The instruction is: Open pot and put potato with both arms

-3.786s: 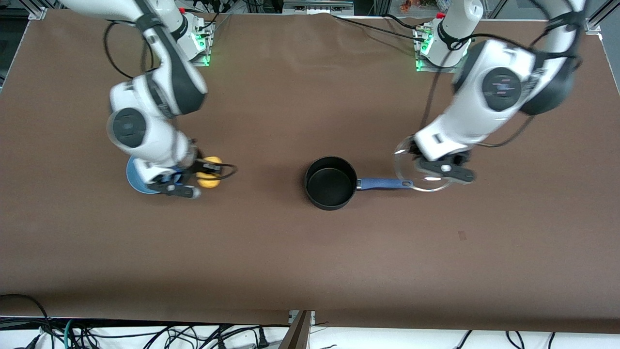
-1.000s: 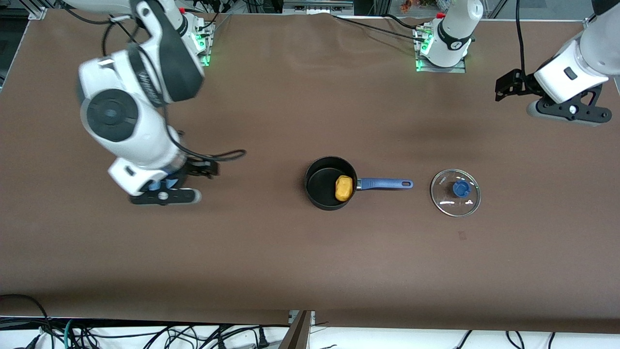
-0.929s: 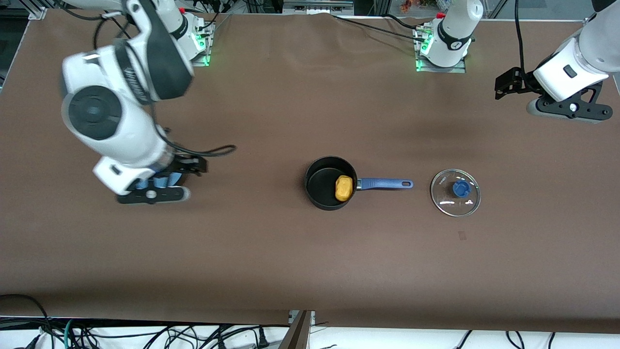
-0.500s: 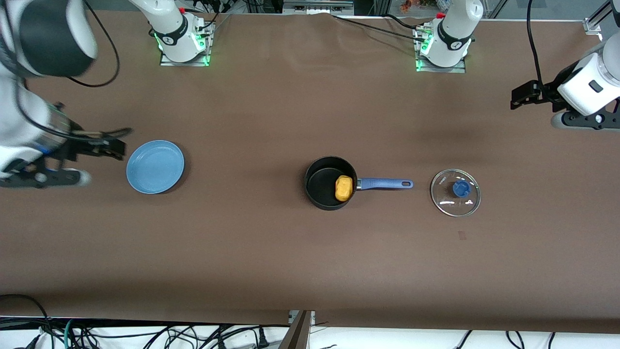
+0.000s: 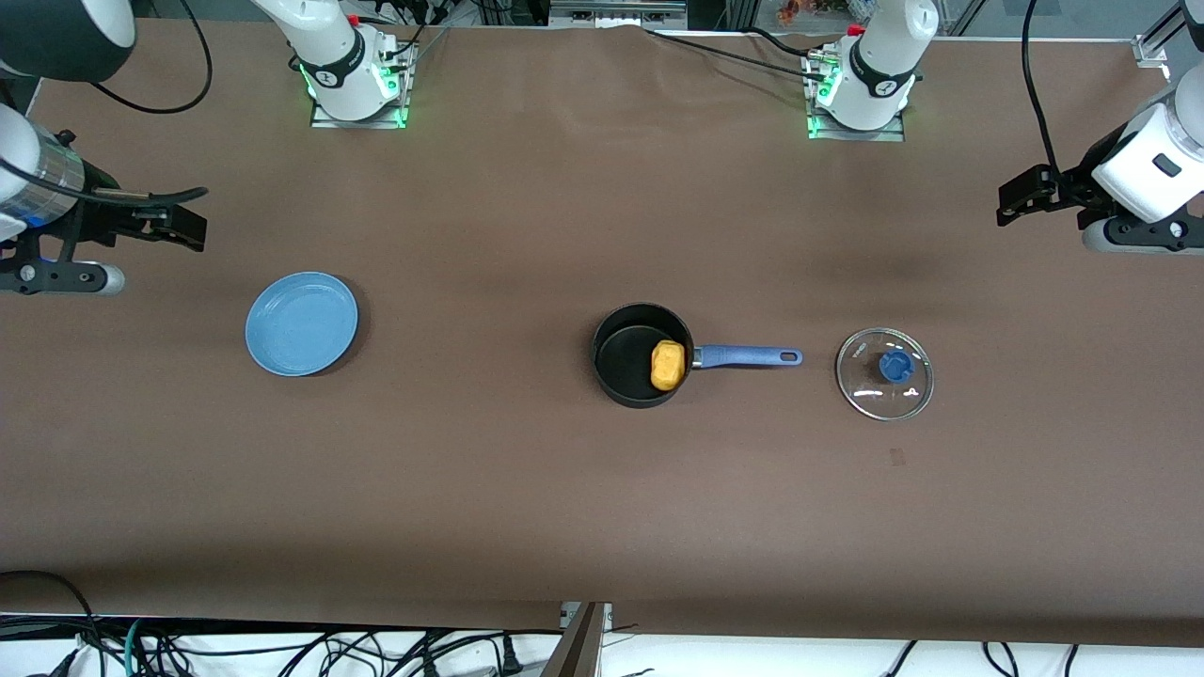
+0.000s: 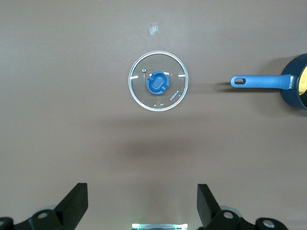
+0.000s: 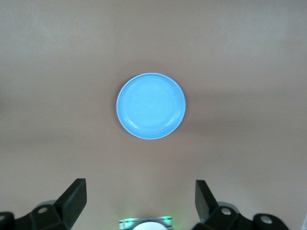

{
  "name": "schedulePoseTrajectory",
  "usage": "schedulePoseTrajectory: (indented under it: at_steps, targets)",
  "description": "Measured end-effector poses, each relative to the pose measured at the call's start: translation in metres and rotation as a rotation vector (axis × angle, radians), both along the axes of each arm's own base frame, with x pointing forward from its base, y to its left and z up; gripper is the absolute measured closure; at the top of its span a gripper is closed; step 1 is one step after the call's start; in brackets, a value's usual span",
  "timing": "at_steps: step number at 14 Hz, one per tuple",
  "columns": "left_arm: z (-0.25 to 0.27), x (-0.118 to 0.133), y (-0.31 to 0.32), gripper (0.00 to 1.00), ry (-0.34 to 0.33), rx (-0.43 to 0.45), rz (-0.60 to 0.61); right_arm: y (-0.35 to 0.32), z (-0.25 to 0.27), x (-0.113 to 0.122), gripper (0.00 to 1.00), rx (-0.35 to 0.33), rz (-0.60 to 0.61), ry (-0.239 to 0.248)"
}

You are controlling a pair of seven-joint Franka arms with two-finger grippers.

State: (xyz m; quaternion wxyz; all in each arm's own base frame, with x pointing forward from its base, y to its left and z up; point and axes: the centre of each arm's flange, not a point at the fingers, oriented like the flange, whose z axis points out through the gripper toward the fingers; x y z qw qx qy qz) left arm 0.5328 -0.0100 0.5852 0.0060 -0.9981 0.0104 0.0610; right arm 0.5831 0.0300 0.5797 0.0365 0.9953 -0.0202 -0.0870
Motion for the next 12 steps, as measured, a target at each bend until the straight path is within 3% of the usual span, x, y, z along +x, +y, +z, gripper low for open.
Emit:
schedulePoseTrajectory:
  at_steps: [3,8,12]
  targets:
    - [0.009,-0.004,-0.004,0.00,-0.023,0.000,-0.008,-0.020,0.002,-0.006,0.00,0.039,0.007,-0.011]
    - [0.016,-0.007,-0.008,0.00,-0.039,0.000,-0.015,-0.016,0.037,-0.019,0.00,0.047,0.051,-0.091]
    - [0.019,-0.008,-0.008,0.00,-0.047,0.002,-0.017,-0.017,0.031,-0.018,0.00,0.054,0.112,-0.086]
